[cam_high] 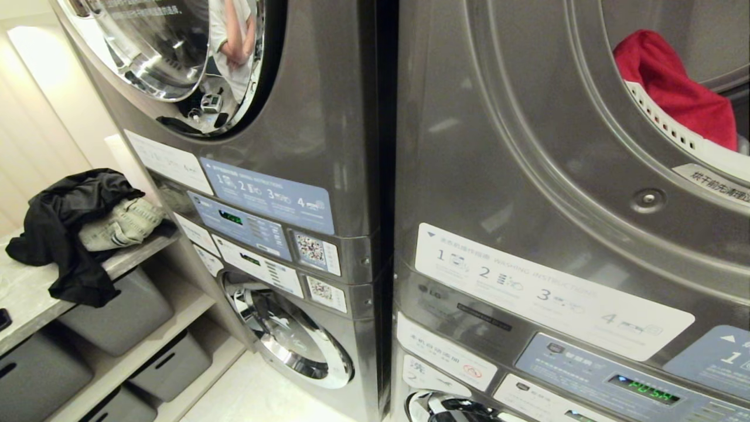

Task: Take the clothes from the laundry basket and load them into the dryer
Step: Close the dryer

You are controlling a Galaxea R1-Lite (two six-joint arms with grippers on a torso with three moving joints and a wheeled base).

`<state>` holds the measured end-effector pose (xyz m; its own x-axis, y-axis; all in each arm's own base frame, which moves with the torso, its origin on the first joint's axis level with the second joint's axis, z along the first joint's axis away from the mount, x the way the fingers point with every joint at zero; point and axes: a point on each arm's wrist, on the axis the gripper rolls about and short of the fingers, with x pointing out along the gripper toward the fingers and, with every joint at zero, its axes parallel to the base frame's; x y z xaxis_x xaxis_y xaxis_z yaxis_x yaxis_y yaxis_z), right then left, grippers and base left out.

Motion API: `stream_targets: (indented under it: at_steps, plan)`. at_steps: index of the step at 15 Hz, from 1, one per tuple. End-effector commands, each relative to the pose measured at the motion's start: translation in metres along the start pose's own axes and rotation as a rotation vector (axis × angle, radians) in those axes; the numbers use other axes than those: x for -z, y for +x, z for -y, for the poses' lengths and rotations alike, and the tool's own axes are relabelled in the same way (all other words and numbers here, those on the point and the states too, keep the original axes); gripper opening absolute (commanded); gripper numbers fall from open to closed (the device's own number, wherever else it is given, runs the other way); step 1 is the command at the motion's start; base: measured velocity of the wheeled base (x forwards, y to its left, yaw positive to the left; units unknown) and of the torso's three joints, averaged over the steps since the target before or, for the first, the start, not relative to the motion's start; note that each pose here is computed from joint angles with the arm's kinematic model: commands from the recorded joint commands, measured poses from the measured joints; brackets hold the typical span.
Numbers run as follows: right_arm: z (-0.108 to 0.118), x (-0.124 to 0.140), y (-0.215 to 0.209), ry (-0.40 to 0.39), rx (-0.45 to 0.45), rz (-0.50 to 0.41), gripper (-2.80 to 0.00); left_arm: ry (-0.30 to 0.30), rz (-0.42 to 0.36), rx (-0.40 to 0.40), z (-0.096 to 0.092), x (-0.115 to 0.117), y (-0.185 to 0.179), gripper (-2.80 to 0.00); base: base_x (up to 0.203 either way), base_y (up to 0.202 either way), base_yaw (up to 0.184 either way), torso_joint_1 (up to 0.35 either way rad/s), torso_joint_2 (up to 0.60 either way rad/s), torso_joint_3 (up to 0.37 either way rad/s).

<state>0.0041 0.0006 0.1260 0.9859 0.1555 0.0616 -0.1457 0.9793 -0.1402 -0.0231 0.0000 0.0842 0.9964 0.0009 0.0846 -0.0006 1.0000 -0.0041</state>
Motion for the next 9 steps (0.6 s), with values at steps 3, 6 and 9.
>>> stream_targets:
  at_steps: [3, 6, 9]
  plan:
    - [-0.005, 0.039, -0.006, 0.016, 0.045, -0.268, -2.80, 0.000, -0.030, 0.001, 0.000, 0.009, 0.002, -2.80, 0.000, 0.000, 0.000, 0.000, 0.00, 0.000]
    - [-0.009, 0.047, -0.011, 0.034, 0.097, -0.327, -2.80, 0.000, -0.029, 0.000, 0.000, 0.009, 0.002, -2.80, 0.000, 0.000, 0.000, 0.000, 0.00, 0.000]
    - [-0.011, 0.048, -0.026, 0.002, 0.096, -0.137, -2.80, 0.001, -0.030, 0.001, 0.000, 0.009, 0.002, -2.80, 0.000, 0.000, 0.000, 0.000, 0.00, 0.000]
